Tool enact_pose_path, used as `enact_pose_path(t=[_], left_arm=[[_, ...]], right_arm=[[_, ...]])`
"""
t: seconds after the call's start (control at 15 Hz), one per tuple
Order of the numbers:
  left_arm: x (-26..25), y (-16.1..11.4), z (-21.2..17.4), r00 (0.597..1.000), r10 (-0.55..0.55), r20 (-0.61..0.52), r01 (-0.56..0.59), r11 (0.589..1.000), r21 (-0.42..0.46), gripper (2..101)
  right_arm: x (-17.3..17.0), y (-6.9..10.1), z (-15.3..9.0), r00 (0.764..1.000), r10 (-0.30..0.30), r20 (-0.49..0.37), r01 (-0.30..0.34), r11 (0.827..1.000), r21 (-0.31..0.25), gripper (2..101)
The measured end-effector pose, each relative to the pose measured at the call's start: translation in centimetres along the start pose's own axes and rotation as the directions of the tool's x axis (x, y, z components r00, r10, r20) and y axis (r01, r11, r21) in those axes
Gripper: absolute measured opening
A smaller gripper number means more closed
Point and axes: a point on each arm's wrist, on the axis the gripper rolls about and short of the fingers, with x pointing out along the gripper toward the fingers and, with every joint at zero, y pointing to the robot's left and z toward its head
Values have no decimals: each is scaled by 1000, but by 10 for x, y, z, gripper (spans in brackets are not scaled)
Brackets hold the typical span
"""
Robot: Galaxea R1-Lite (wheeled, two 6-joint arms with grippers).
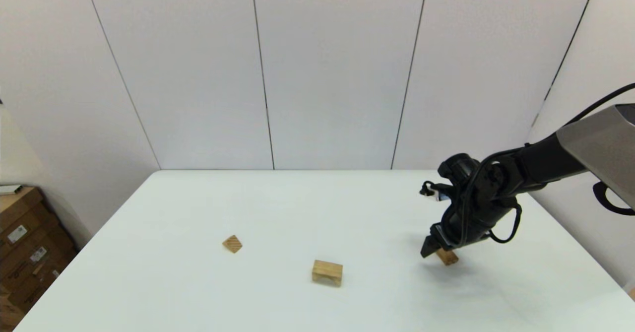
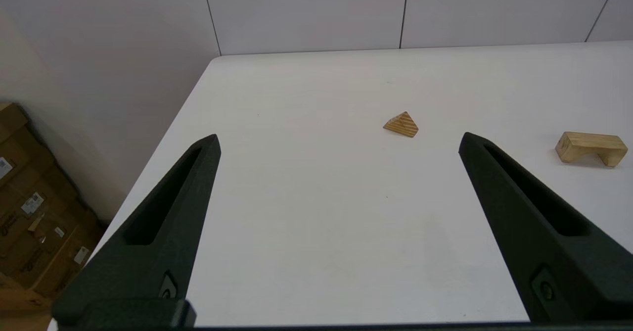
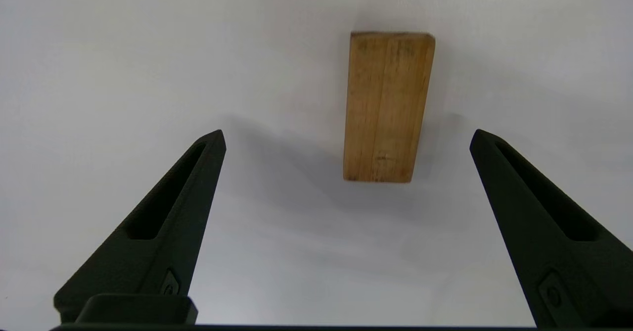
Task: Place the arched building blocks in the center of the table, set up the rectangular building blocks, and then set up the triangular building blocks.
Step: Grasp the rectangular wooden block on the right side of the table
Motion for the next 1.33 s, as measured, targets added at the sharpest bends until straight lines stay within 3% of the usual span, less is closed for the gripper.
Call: enact_pose_path(t=[1.33], left_arm=[[0, 0, 0, 1000, 1, 0, -1, 1000, 0, 978]], right_arm=[[8, -2, 6, 998, -35, -53, 33, 998, -48, 979]])
